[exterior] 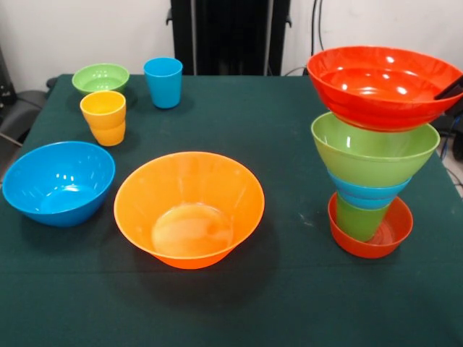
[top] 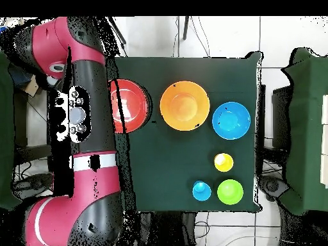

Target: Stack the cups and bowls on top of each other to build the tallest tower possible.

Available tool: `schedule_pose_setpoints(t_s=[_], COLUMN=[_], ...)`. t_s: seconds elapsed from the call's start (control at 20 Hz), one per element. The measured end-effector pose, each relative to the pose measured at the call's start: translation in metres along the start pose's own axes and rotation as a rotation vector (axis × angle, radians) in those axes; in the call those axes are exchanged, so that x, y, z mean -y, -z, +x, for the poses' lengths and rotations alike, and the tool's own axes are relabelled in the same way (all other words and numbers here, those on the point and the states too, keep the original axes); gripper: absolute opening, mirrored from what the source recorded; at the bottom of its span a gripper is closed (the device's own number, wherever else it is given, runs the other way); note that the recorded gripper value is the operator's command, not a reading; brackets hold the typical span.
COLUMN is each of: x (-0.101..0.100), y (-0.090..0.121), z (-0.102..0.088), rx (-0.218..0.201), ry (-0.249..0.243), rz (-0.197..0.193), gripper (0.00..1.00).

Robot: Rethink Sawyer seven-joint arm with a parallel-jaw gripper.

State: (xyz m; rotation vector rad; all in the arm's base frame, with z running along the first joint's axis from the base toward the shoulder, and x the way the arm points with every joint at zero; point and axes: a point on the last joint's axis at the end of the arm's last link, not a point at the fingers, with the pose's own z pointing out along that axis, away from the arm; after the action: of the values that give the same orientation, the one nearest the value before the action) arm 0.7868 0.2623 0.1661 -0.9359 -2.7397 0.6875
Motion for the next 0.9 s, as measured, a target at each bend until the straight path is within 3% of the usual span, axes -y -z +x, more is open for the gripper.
schedule_pose_setpoints(t_s=[0.4, 0.9], x=[0.004, 0.022], y=[0.003, 0.019], z=[-0.013, -0.022], rx=[0.034, 0.044], ry=[-0.015, -0.041], rz=[-0.04, -0.066], gripper=[0.0, 0.0])
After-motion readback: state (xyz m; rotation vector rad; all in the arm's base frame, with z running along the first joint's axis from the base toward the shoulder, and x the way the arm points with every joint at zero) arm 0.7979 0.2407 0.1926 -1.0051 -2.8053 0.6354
